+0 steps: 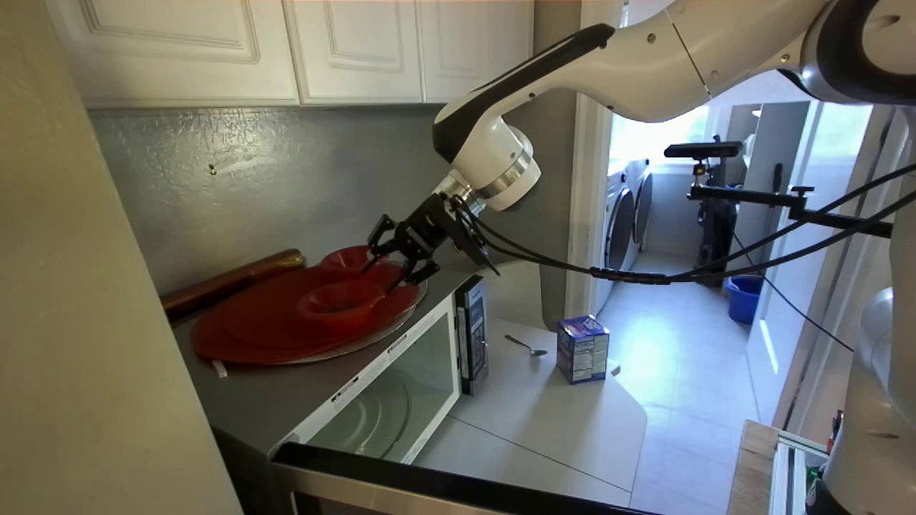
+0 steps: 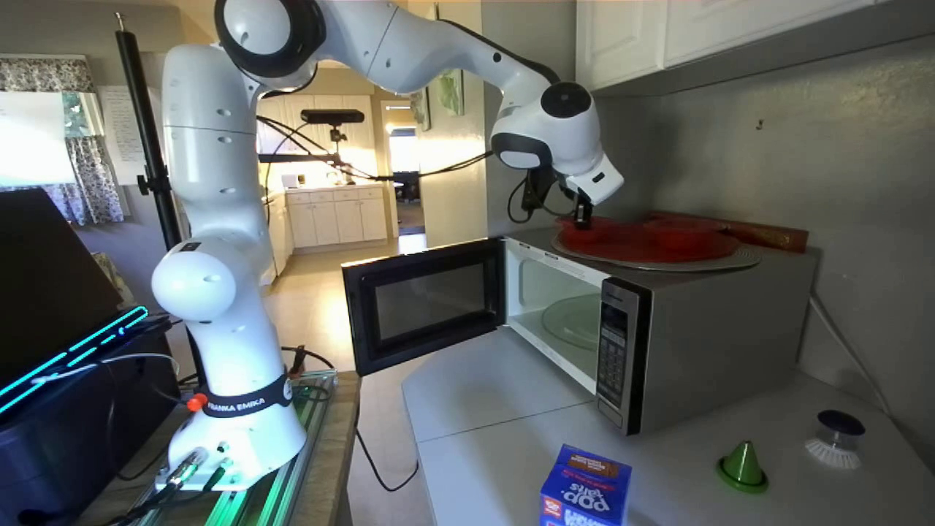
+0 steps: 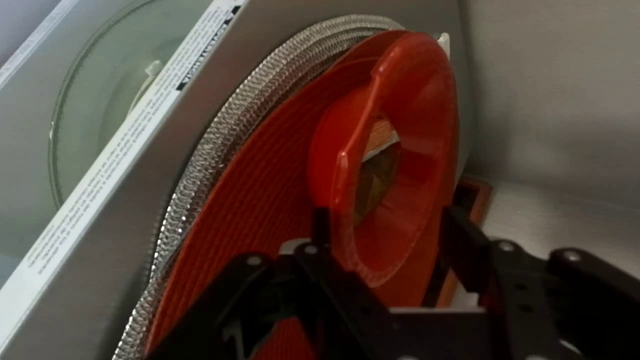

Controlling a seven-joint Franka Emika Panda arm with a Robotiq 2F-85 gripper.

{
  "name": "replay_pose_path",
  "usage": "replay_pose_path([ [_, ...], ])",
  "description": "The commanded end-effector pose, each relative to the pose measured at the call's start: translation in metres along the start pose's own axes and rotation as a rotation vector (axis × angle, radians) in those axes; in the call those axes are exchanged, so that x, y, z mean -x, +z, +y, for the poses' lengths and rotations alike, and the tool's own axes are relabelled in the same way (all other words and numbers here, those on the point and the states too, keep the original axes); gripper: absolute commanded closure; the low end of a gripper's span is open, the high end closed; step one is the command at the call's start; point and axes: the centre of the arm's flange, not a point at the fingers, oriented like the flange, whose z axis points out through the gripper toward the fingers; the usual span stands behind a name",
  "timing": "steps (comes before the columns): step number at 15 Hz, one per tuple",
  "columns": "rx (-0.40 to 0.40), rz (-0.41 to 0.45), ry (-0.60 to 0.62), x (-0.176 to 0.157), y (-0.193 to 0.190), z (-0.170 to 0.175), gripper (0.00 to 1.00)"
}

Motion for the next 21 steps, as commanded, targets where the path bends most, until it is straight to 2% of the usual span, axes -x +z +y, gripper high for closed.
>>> replay_pose_path([
  [1, -0.064, -0.019, 0.005, -0.007, -0.008, -0.007, 0.53],
  [2, -0.068, -0.021, 0.005, -0.008, -0.009, -0.008, 0.53],
  [4, -0.067, -0.022, 0.002, -0.010, -0.008, -0.008, 0.72],
  [5, -0.064, -0.021, 0.001, -0.010, -0.007, -0.007, 0.78],
  [7, -0.058, -0.017, 0.003, -0.011, -0.004, -0.006, 0.79],
  [14, -0.036, -0.025, -0.002, -0.010, 0.009, 0.004, 0.69],
  [16, -0.036, -0.028, -0.005, -0.008, 0.011, 0.006, 0.74],
  [17, -0.037, -0.030, -0.007, -0.008, 0.011, 0.006, 0.94],
  [21, -0.038, -0.030, -0.019, -0.007, 0.010, 0.006, 1.00],
])
